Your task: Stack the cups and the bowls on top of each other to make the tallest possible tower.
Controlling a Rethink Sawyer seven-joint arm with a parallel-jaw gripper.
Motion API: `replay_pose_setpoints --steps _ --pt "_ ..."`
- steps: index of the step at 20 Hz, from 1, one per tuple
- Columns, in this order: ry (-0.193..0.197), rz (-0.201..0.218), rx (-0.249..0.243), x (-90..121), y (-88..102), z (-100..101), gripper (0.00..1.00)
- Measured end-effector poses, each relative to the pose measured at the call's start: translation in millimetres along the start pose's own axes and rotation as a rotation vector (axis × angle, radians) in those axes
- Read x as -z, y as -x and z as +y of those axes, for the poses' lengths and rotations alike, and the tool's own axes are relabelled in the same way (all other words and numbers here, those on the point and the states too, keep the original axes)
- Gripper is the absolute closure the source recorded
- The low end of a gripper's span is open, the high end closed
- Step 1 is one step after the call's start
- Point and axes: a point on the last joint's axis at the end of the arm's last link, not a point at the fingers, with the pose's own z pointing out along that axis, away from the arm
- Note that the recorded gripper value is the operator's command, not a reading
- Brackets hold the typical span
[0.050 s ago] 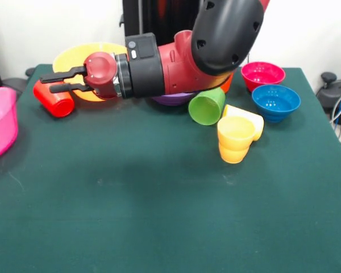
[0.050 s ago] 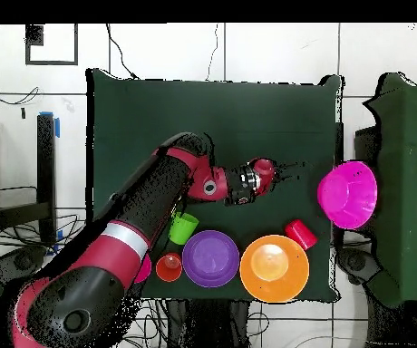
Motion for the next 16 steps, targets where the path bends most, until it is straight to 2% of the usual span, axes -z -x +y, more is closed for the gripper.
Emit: replay_pose_setpoints --steps 5,7,15,16 --pt "-0.022 0.039 0.022 4 8.1 6 0.00" --pt "-0.028 0.043 0.028 5 11.9 8 0.00" --pt "-0.045 0.011 0.039 11 35.0 19 0.00" --pt "-0.054 -0.004 0.043 12 41.9 21 0.00"
